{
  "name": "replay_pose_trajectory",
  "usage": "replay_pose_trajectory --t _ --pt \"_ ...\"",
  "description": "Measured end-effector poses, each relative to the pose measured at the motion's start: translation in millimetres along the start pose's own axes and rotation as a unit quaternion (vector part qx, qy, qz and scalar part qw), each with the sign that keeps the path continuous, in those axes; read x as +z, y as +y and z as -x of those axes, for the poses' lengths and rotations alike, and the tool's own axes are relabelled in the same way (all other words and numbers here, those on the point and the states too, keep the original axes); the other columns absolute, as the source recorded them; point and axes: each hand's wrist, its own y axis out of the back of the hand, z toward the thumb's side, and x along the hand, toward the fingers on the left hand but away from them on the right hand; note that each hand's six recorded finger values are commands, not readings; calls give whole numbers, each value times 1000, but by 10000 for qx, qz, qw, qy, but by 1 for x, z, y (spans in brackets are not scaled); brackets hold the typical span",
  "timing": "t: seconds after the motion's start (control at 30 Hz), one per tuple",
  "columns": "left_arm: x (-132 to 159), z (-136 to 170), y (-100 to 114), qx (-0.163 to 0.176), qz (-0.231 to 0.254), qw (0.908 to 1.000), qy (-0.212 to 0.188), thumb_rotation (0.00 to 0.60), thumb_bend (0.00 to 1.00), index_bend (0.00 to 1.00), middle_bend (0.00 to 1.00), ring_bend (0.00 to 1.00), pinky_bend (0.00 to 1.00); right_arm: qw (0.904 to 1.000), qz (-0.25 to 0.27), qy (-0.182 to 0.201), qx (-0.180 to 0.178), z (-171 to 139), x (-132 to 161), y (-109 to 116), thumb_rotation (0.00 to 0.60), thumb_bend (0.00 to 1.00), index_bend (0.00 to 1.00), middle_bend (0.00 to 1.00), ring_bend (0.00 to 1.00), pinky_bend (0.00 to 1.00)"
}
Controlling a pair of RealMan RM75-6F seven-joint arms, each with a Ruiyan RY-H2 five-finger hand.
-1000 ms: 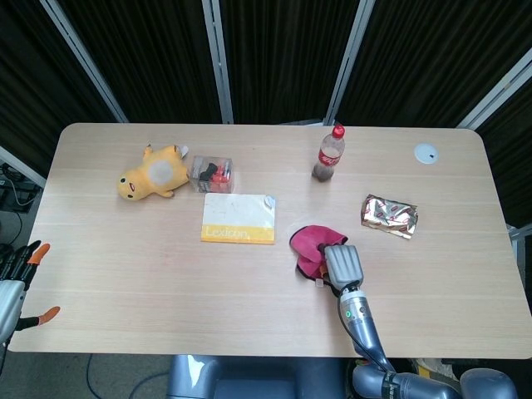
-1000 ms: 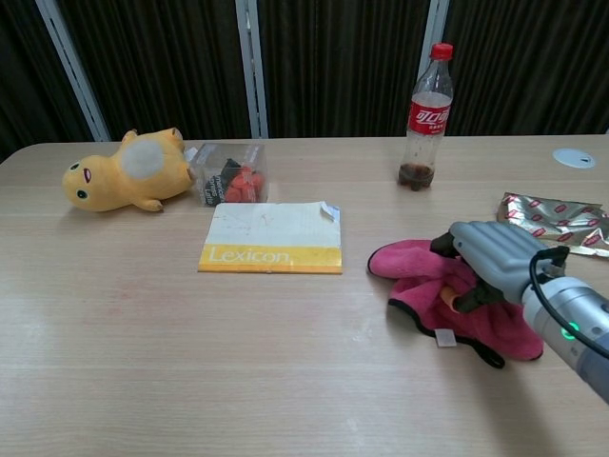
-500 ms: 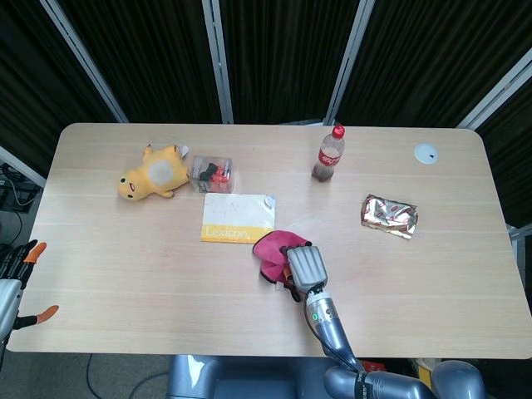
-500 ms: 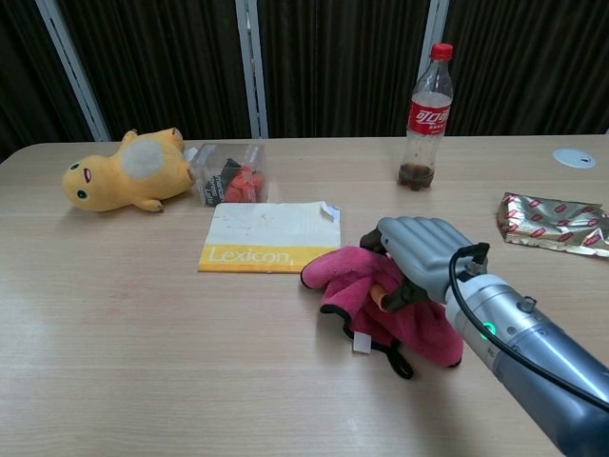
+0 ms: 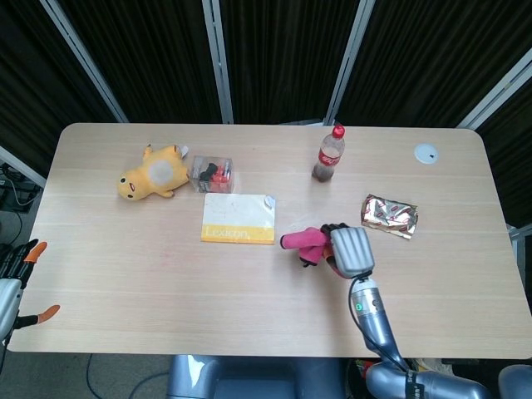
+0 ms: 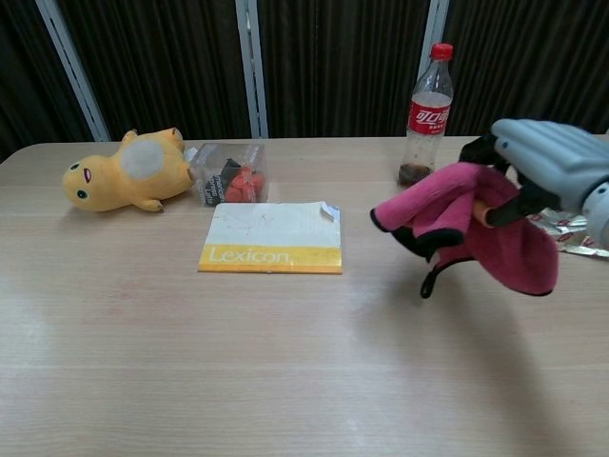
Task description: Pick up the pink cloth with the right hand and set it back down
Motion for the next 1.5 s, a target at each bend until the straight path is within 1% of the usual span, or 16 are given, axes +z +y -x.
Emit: replay_pose_trajectory --t 0.1,0.27,0.43,0.53,0.57,0.63,0.67,0.7,0.77,0.8,0.9,1.0,1.13,1.27,1.4,1.5 --pt "0 0 0 3 -25 10000 -4 600 0 0 0 0 0 9998 11 -174 -84 -10 -25 21 600 538 760 621 529 748" --pt "2 1 0 21 -66 10000 -34 600 0 0 0 0 0 9990 136 -423 -104 -27 -57 39 600 538 761 620 525 748" --pt "1 1 -1 23 -91 10000 -22 600 0 0 0 0 0 9977 157 -661 5 -45 -86 44 600 537 725 578 483 748" --pt "2 1 -1 36 -99 9999 -27 600 0 0 0 0 0 9969 181 -764 95 -50 -95 40 600 499 670 531 436 742" --pt "2 1 -1 44 -105 9999 -30 600 0 0 0 0 0 9966 178 -798 131 -51 -98 38 600 463 610 495 405 733" --pt "2 2 -1 57 -110 9999 -36 600 0 0 0 0 0 9959 148 -854 257 -53 -103 33 600 376 410 370 298 655" --pt "2 2 -1 61 -105 9999 -39 600 0 0 0 0 0 9957 131 -862 326 -54 -105 31 600 314 282 272 206 587" --pt "2 2 -1 68 -97 9999 -42 600 0 0 0 0 0 9951 115 -883 428 -55 -107 28 600 252 183 176 113 514" --pt "2 2 -1 77 -89 9999 -49 600 0 0 0 0 0 9940 91 -913 592 -57 -109 24 600 168 105 62 21 422" --pt "2 2 -1 76 -88 9999 -51 600 0 0 0 0 0 9937 68 -911 651 -58 -110 23 600 128 75 21 1 364" --pt "2 2 -1 68 -90 9999 -60 600 0 0 0 0 0 9943 -46 -835 662 -59 -108 25 600 61 19 0 0 234" --pt "2 2 -1 66 -88 9999 -62 600 0 0 0 0 0 9947 -160 -825 589 -59 -107 29 600 47 3 0 0 173" --pt "2 2 -1 65 -88 9999 -71 600 0 0 0 0 0 9945 -218 -898 498 -62 -111 38 600 47 0 0 0 167" --pt "3 2 0 68 -90 9999 -89 600 0 0 0 0 0 9944 -289 -933 404 -72 -117 50 600 46 0 0 0 143" --pt "3 3 0 80 -113 9998 -112 600 0 0 0 0 0 9959 -398 -763 280 -85 -116 60 600 42 0 0 0 141" --pt "4 4 1 98 -124 9998 -124 600 0 0 0 0 0 9971 -516 -552 82 -99 -113 68 600 33 0 0 0 141"
